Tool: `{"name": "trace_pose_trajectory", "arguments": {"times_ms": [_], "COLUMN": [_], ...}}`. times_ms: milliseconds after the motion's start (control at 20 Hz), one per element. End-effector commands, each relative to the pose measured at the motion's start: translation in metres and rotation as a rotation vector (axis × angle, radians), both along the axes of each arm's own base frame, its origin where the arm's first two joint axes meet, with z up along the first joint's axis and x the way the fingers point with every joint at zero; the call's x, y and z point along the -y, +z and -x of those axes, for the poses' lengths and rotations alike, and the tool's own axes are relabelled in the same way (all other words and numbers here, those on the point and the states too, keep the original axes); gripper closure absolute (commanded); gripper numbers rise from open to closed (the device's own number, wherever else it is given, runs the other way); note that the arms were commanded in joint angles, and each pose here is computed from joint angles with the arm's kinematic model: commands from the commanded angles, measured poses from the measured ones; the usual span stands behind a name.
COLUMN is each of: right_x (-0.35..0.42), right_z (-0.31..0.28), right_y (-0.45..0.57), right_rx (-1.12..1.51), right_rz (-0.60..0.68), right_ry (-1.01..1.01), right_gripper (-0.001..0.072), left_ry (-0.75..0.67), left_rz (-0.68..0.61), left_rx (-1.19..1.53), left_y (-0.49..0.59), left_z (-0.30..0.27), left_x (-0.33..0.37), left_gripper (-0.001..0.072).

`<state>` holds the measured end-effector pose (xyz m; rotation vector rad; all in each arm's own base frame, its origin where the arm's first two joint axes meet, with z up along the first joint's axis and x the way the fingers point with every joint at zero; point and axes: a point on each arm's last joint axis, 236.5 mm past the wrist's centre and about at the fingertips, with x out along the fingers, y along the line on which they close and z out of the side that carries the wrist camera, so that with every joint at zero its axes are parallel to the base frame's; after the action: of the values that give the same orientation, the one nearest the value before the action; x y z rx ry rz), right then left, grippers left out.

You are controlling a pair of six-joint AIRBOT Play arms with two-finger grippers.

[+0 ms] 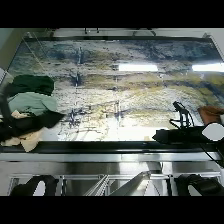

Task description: Fold the shirts.

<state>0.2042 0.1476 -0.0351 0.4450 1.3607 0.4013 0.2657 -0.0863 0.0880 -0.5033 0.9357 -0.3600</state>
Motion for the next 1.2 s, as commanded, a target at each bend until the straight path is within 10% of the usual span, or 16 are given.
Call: {"name": "trace_pose_trajectory", "arguments": {"times_ms": [0,400,750,850,1000,1150], "right_x": [0.0,0.0,0.0,0.0,0.0,0.0], "right_z": [0.0,0.0,0.0,0.0,0.0,-0.001], "right_y": [0.0,0.0,0.0,0.0,0.0,0.0], "right_rx": [0.0,0.0,0.0,0.0,0.0,0.001], "right_rz": [0.0,0.0,0.0,0.0,0.0,0.0], "right_ry": [0.001,0.001,0.001,0.001,0.001,-0.001], "right_gripper": [0.0689,0.0688,0.0688,0.0688,0.0688,0.0688], "left_ry": [0.197,0.218,0.153,0.142,0.131,0.05], "left_rz": [-0.114,-0.175,-0.236,-0.23,-0.208,-0.001], "left_rx": [-0.007,-0.057,-0.463,-0.478,-0.428,-0.181], "left_y": [0.029,-0.028,-0.195,-0.203,-0.186,-0.101], "left_z": [-0.046,-0.218,-0.243,-0.243,-0.25,-0.284], "left_x": [-0.099,-0.226,-0.261,-0.261,-0.254,-0.2], "left_gripper": [-0.0013,-0.0013,-0.0001,0.0195,0.0703,0.0688]}}
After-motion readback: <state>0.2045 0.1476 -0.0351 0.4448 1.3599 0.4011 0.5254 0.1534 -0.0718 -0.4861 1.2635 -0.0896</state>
